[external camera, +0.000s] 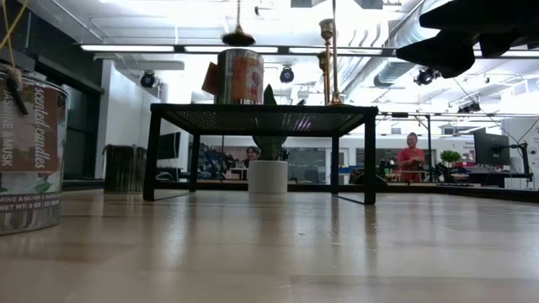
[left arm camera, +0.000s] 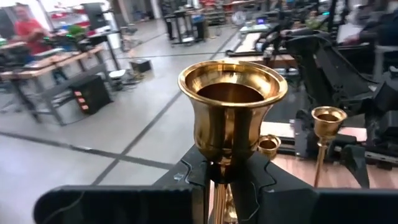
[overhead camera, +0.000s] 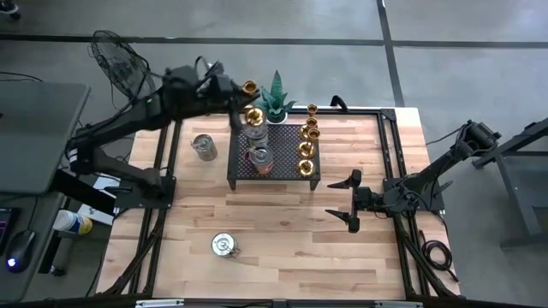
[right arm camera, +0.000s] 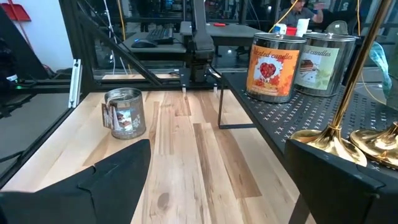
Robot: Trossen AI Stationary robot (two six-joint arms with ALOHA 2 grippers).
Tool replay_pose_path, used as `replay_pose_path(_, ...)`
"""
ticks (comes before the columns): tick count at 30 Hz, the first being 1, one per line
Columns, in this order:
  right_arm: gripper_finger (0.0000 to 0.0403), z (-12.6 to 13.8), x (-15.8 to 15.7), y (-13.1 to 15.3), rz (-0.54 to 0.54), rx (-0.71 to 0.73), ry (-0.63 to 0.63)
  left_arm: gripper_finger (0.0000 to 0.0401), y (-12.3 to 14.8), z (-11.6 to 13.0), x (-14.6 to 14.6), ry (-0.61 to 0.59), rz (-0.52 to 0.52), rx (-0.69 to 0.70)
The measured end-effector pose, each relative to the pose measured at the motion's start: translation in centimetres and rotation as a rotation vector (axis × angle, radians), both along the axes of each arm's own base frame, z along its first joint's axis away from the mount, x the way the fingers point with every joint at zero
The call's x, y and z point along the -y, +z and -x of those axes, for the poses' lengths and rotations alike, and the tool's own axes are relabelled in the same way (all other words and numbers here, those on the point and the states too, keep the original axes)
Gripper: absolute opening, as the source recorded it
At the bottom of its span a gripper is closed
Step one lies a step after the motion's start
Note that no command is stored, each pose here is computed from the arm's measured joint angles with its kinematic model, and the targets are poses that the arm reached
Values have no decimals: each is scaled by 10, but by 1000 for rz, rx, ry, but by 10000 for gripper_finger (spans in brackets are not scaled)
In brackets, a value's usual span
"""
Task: Pick & Place candle stick holders
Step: Put the gold candle holder on the shelf
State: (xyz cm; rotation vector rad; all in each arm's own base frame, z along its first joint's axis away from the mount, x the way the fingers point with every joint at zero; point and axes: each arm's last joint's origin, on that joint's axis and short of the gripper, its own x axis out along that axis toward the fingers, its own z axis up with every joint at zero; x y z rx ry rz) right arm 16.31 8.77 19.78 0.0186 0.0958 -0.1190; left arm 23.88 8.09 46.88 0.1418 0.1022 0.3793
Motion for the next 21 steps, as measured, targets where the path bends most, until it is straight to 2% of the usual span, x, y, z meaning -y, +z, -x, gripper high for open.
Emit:
replay_pose_path(11,362,0,0,0,0,0,0,32,-27,-39,-59,-183,26,20)
replay_pose_path(21,362,0,0,0,0,0,-1,32,-62,-78,-74,-333,44,-36)
